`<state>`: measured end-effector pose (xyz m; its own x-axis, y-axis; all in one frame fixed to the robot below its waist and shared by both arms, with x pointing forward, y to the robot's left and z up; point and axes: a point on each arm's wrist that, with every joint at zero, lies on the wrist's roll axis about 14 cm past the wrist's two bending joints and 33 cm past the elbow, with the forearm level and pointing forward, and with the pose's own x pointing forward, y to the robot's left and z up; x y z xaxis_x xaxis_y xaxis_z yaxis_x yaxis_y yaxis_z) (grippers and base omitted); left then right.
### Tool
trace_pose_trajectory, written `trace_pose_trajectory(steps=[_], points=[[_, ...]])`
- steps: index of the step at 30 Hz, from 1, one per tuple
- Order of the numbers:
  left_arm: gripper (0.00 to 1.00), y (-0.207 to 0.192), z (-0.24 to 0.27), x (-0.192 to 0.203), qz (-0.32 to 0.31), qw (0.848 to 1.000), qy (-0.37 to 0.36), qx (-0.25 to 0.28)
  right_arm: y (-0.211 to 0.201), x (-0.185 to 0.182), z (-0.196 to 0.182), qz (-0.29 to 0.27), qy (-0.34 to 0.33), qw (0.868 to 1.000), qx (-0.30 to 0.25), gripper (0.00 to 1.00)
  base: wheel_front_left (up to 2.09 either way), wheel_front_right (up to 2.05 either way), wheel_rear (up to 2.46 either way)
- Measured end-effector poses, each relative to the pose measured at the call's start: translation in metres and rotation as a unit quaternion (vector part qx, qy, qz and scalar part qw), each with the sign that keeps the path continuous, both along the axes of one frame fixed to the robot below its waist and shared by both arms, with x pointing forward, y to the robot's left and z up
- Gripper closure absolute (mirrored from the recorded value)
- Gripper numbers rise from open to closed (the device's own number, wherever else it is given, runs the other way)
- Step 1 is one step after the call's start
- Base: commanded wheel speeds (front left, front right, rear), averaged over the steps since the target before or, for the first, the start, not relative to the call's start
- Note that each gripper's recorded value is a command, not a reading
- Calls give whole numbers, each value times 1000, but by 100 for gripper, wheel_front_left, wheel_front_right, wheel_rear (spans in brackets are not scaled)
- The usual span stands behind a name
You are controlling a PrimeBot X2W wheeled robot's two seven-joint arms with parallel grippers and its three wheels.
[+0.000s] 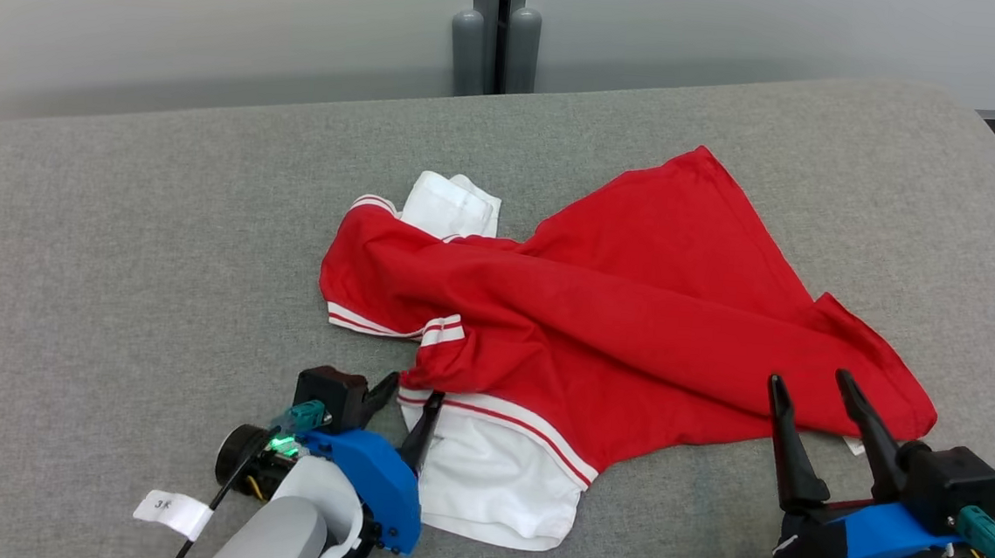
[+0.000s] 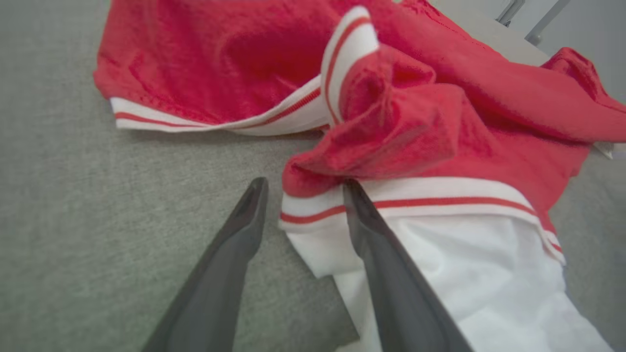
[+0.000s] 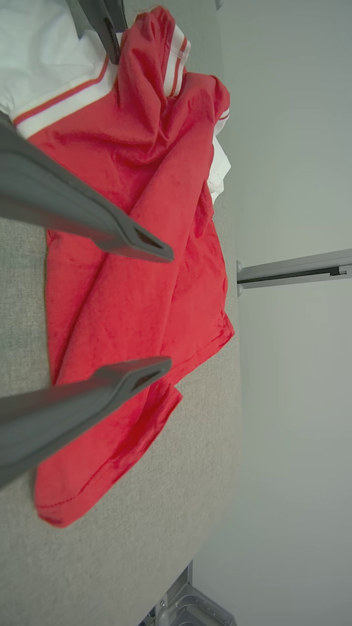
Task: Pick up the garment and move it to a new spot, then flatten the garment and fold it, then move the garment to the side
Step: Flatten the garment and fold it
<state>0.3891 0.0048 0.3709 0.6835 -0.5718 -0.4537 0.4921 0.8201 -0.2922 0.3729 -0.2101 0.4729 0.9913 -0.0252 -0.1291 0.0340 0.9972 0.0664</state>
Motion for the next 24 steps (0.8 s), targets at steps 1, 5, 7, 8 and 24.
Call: trace_pose_trajectory(steps=[1, 5, 7, 8, 24], points=[[100, -2, 2, 2, -1, 1000, -2, -3, 0, 1, 1, 1, -2, 1000, 0, 0, 0, 0, 0], [100, 5, 15, 12, 34, 999, -13, -34, 9, 8, 4, 13, -12, 1000, 5, 0, 0, 0, 0], [100, 12, 21, 11, 50, 998, -17, -46, 16, 12, 7, 23, -17, 1000, 7, 0, 0, 0, 0], [100, 16, 26, 10, 59, 997, -22, -55, 20, 14, 9, 30, -20, 999, 8, 0, 0, 0, 0], [100, 79, 111, -34, 152, 980, -79, -105, 91, 40, 27, 131, -46, 990, 23, 0, 0, 0, 0]])
